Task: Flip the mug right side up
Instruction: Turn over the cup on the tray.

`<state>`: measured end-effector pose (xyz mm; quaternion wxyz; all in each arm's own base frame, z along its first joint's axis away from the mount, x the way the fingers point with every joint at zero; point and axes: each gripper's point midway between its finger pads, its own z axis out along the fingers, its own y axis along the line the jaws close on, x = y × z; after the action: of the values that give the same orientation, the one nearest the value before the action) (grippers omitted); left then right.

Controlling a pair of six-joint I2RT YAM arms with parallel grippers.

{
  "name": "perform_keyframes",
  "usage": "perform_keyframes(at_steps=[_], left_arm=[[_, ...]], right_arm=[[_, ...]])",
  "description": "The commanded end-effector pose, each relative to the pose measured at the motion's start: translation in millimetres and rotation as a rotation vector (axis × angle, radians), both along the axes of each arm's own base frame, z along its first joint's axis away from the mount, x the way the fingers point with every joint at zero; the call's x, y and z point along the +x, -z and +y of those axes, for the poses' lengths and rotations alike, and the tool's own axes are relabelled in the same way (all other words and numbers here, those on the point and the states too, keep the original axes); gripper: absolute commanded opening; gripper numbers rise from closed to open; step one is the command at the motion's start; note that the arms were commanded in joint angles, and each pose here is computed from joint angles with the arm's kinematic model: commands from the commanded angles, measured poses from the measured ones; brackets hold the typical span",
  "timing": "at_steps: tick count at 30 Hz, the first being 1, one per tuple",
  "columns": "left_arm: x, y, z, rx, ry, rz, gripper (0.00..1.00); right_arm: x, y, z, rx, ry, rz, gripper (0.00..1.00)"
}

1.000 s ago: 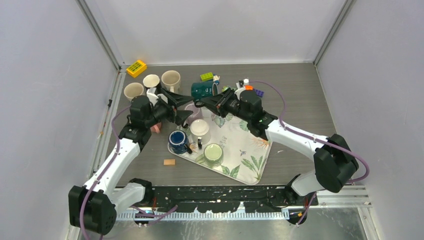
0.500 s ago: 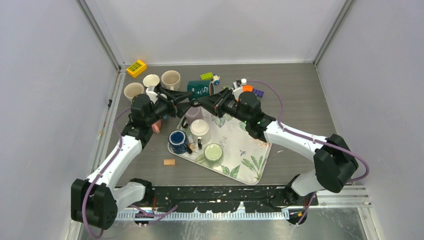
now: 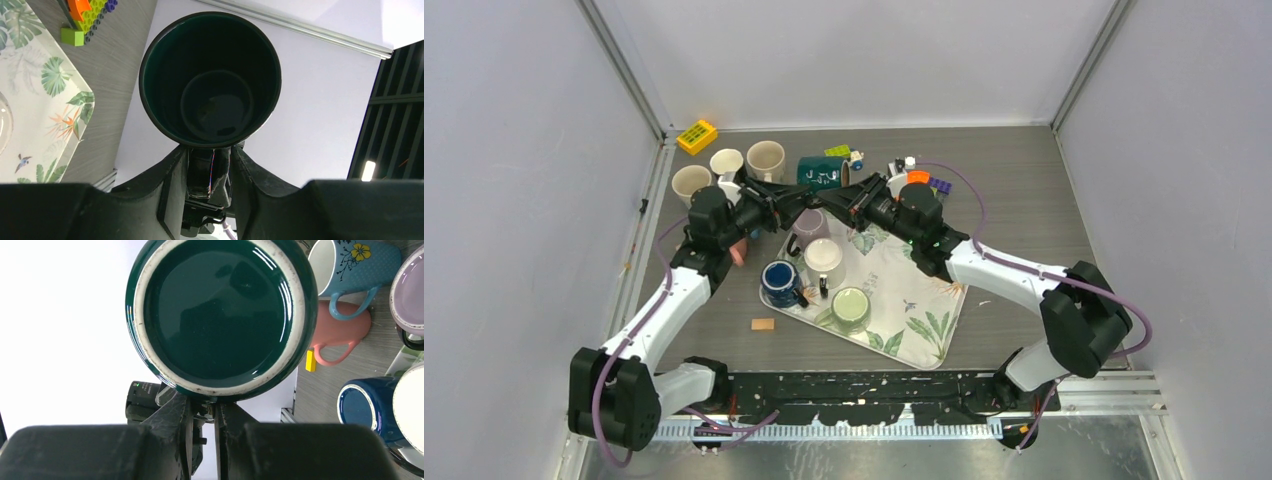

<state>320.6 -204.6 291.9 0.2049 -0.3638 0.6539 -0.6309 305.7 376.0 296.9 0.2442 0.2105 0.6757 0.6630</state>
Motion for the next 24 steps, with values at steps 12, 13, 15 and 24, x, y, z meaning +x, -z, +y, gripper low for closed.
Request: perform_keyframes(at_steps=[12,13,15,24], left_arm=[[0.0,-22.6,-4.3,-0.033,0.032,-0.092,0.31],[-0.1,-22.4,-5.0,-0.034,0.033,-0.092,0.31],[-0.4,-22.1,-5.8,-0.033,0.035,-0.091,0.31],[-1.8,-22.7,-7.1,-0.035,0.041,-0.091,0.31]], right_arm=[[-15.9,-60.3,12.5,0.151,-0.082,-0.144,0.01],[-16.2,-59.2,13.8,0.152,-0.085,-0.141,0.01],[-16.9,-58.9,16.1,0.154,-0.093,-0.141,0.01],[-18.8,-57.7,21.0,0.159,-0.110,-0.143,0.01]])
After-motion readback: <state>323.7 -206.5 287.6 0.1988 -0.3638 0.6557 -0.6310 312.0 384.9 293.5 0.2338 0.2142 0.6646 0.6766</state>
